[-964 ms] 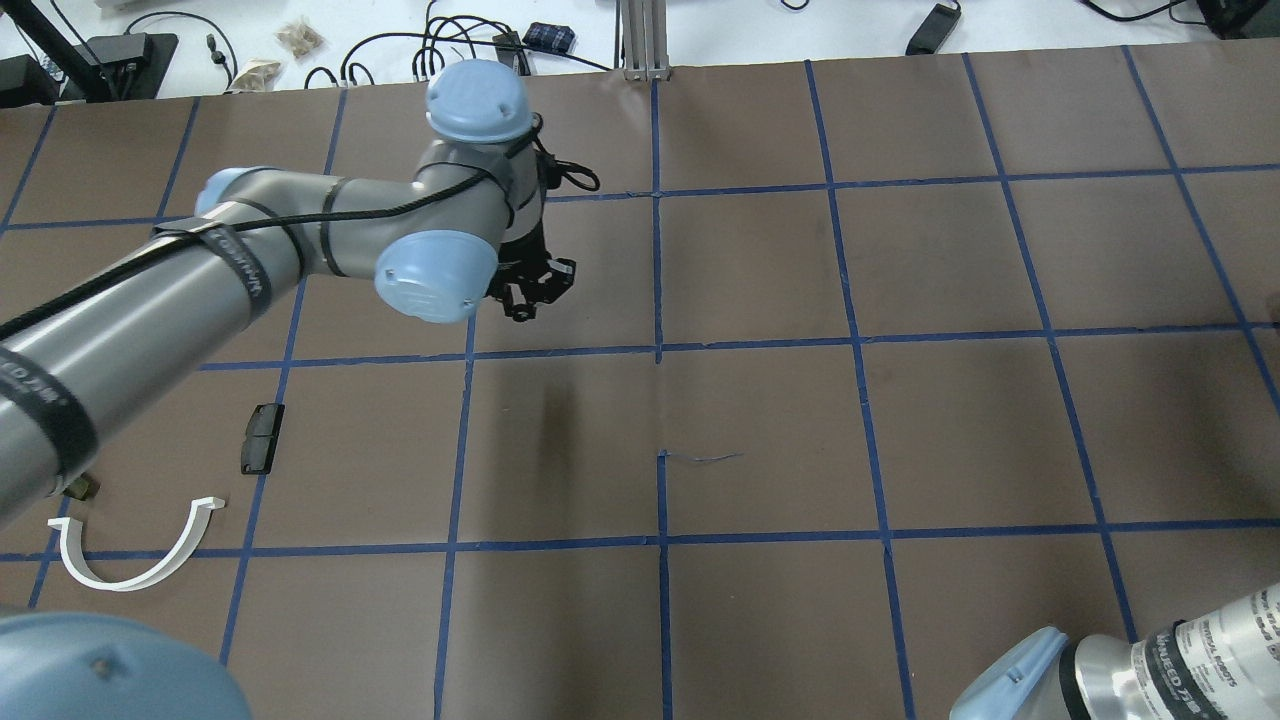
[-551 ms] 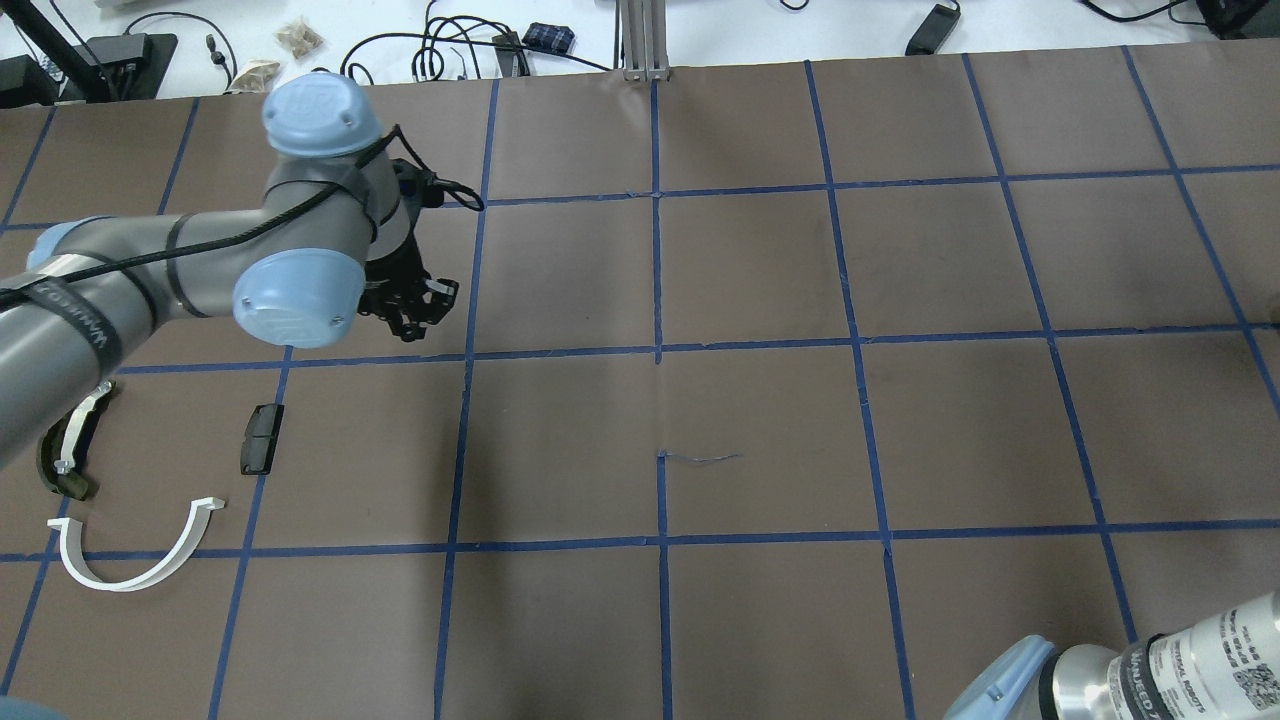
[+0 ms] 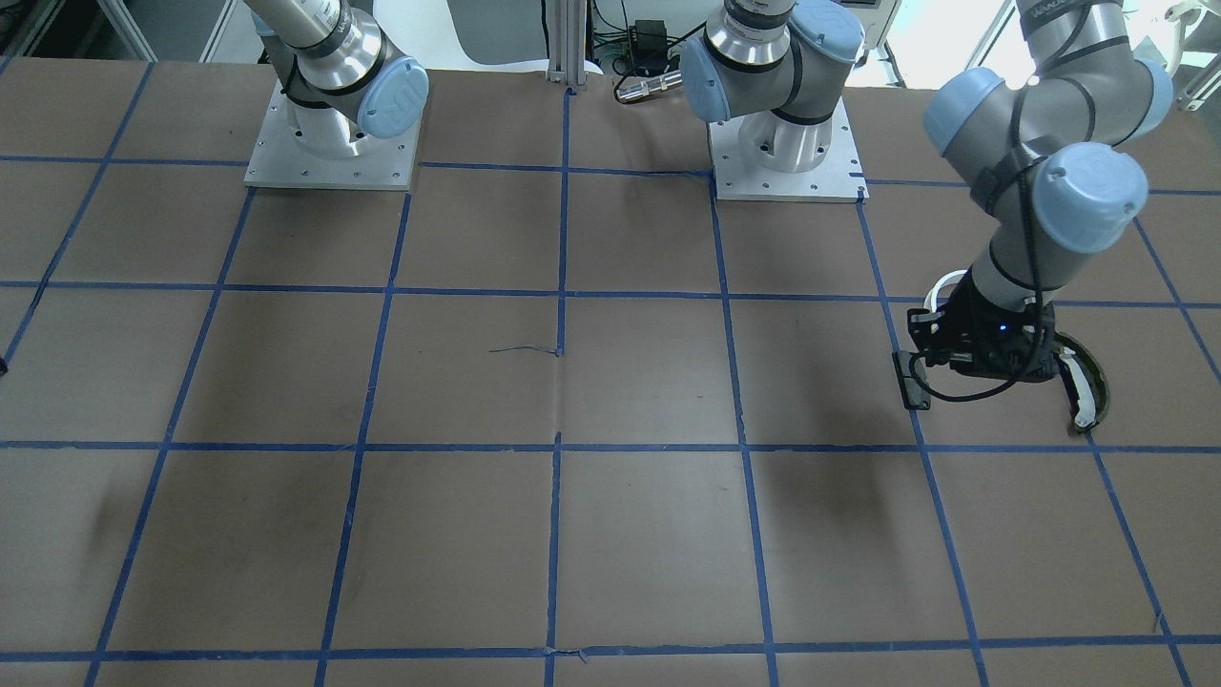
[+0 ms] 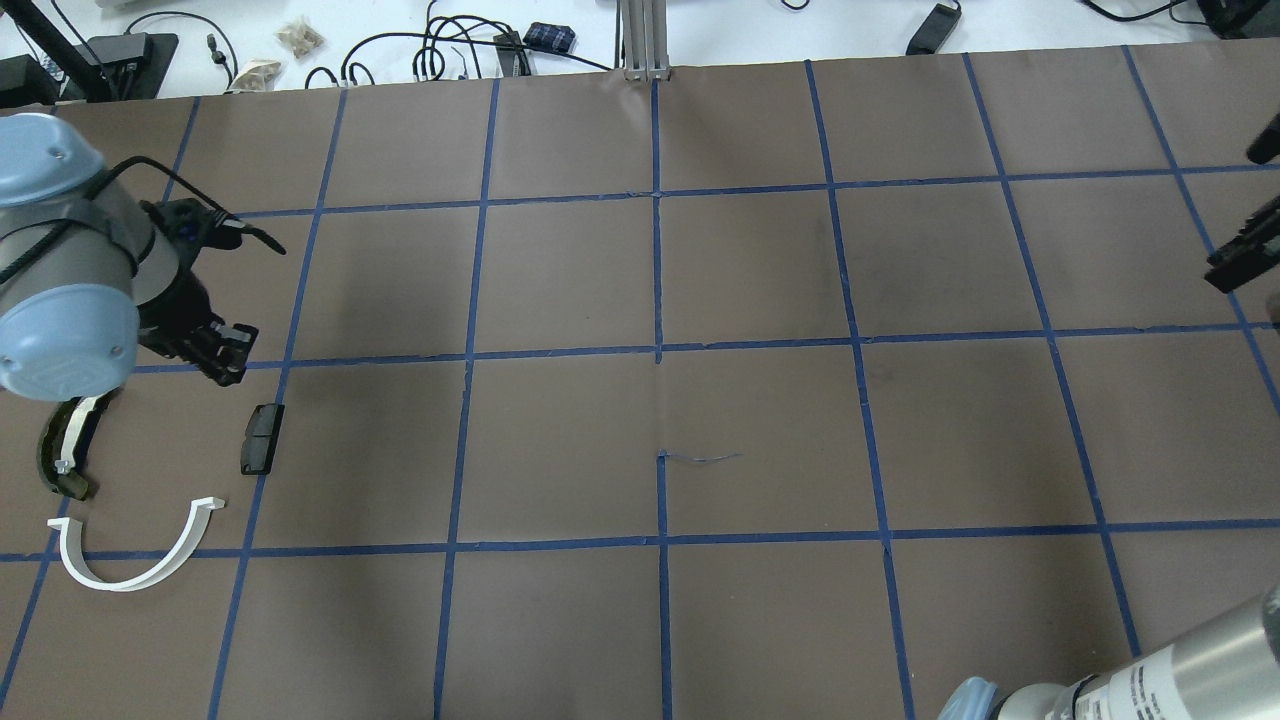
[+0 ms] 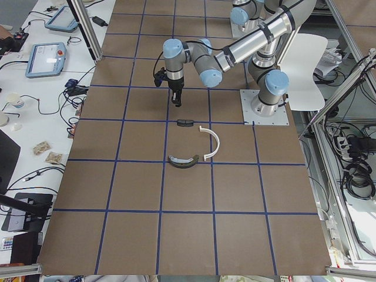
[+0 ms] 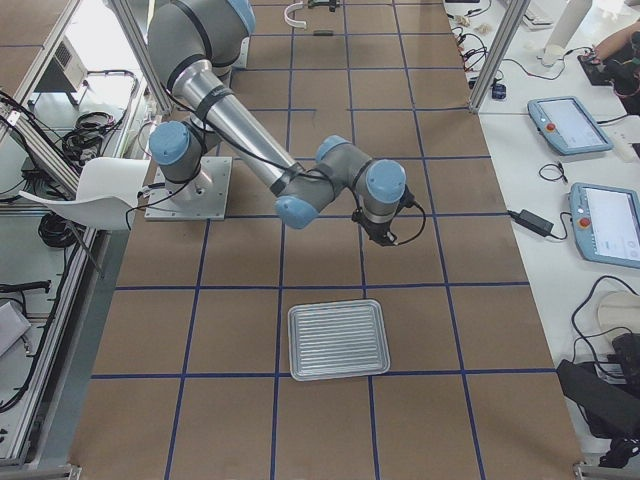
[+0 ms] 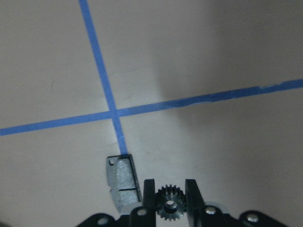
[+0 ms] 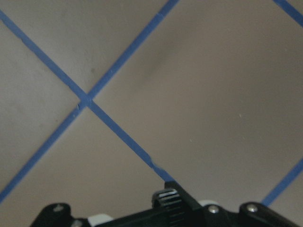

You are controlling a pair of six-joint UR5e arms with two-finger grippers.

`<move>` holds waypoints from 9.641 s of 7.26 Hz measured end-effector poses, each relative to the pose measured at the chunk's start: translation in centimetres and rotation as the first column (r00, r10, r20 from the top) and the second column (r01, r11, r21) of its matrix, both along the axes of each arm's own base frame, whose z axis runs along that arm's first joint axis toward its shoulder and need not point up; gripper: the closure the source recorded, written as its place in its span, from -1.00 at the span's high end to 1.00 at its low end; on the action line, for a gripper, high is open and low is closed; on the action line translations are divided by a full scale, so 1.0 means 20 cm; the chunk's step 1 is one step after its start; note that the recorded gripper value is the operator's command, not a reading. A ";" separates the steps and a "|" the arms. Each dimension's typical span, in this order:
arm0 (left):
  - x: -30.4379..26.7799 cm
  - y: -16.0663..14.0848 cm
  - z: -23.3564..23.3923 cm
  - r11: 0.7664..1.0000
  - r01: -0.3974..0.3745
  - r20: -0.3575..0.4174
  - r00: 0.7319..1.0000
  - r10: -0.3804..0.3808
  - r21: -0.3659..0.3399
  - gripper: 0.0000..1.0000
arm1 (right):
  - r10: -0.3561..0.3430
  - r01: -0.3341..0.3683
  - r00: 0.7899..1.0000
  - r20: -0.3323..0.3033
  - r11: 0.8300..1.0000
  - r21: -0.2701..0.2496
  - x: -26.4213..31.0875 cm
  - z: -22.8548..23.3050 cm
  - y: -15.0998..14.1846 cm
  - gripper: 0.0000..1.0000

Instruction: Place bearing gear from tray to pile

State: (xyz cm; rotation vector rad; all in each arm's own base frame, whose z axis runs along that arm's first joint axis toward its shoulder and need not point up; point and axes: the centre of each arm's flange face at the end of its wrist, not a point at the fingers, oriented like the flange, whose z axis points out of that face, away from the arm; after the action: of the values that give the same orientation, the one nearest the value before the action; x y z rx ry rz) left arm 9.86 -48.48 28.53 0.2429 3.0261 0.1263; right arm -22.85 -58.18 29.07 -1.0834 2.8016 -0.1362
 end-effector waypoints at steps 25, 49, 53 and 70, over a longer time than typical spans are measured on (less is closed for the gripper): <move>-2.32 -0.27 -0.29 0.959 -0.191 -0.306 0.944 0.122 -0.207 0.42 | -0.561 0.559 0.823 -0.089 0.828 -0.050 1.70 1.09 0.13 1.00; 0.81 0.10 -0.33 0.998 0.024 -0.191 0.981 -0.013 0.058 -0.93 | -0.611 0.610 0.788 -0.081 0.791 -0.040 1.70 1.07 0.14 1.00; 0.75 0.12 -0.41 0.999 0.031 -0.235 0.972 -0.020 0.042 -0.82 | -0.603 0.603 0.794 -0.080 0.797 -0.035 1.70 1.07 0.15 1.00; -0.98 -0.04 1.21 0.989 -0.108 -0.083 0.992 0.100 -0.099 0.84 | -0.596 0.594 0.800 -0.068 0.803 -0.045 1.71 1.07 0.14 1.00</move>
State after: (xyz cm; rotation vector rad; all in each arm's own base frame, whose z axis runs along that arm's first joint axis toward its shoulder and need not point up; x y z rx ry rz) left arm -9.72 -49.30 52.70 0.0832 3.1106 -0.0325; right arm 11.34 -55.38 50.46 -0.1622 3.1131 -0.1869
